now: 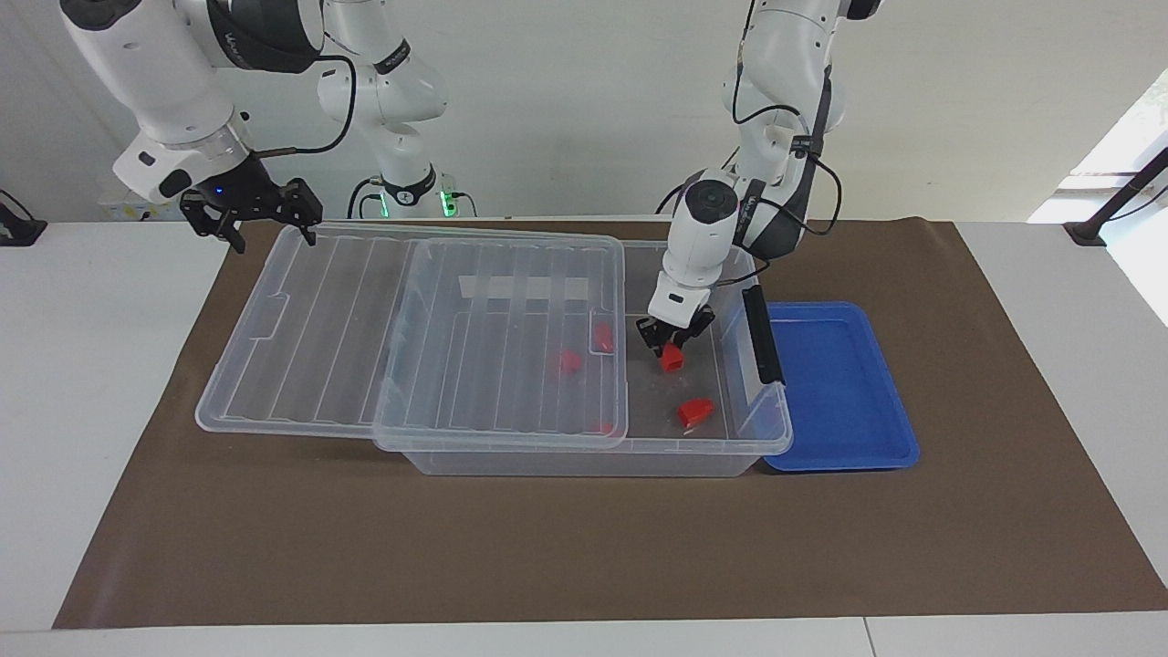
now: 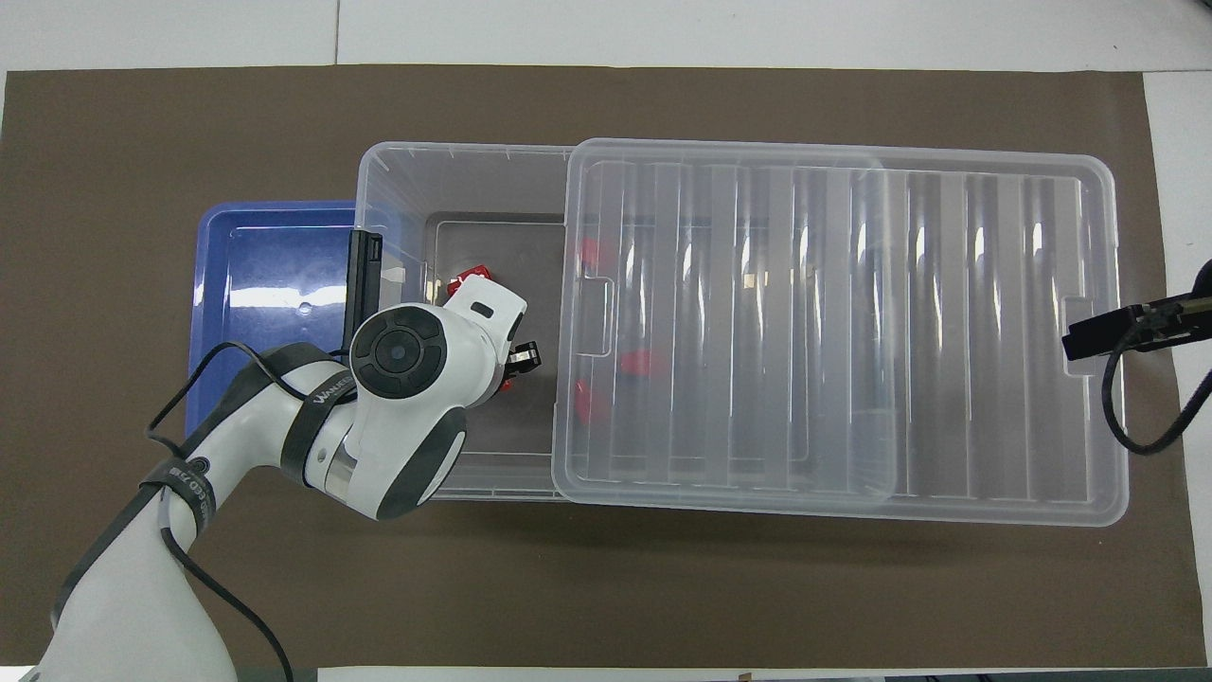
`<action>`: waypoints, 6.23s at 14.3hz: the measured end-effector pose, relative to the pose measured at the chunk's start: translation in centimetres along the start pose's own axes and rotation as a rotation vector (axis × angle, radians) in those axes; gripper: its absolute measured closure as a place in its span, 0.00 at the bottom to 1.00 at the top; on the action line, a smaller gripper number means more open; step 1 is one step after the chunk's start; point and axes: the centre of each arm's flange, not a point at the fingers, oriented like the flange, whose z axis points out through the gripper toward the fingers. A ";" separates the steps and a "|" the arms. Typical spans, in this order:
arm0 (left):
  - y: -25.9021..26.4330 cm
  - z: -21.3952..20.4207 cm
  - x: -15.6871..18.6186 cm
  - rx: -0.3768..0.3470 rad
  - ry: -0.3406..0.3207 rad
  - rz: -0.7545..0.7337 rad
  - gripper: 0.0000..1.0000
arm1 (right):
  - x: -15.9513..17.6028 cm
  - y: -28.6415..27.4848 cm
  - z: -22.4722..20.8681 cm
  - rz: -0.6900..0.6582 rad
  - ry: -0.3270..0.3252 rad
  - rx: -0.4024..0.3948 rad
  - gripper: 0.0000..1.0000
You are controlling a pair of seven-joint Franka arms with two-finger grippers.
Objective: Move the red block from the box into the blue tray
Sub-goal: 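Lower the left gripper and grasp a red block in the box, then carry the red block with the left gripper over the blue tray, then open the left gripper to drop the block and withdraw, then reach the right gripper back to the clear lid edge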
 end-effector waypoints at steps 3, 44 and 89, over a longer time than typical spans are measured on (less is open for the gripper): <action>-1.4 -6.1 0.3 0.005 0.007 -0.021 0.66 | 0.1 -0.2 0.0 -0.004 0.001 -0.001 0.00; -24.2 -0.5 14.3 0.023 0.001 0.315 0.12 | 3.5 -0.7 -1.4 0.008 -0.063 -0.003 0.00; -21.6 -26.3 14.8 0.079 -0.029 0.242 0.00 | 2.8 5.9 12.0 0.113 0.072 -0.012 0.99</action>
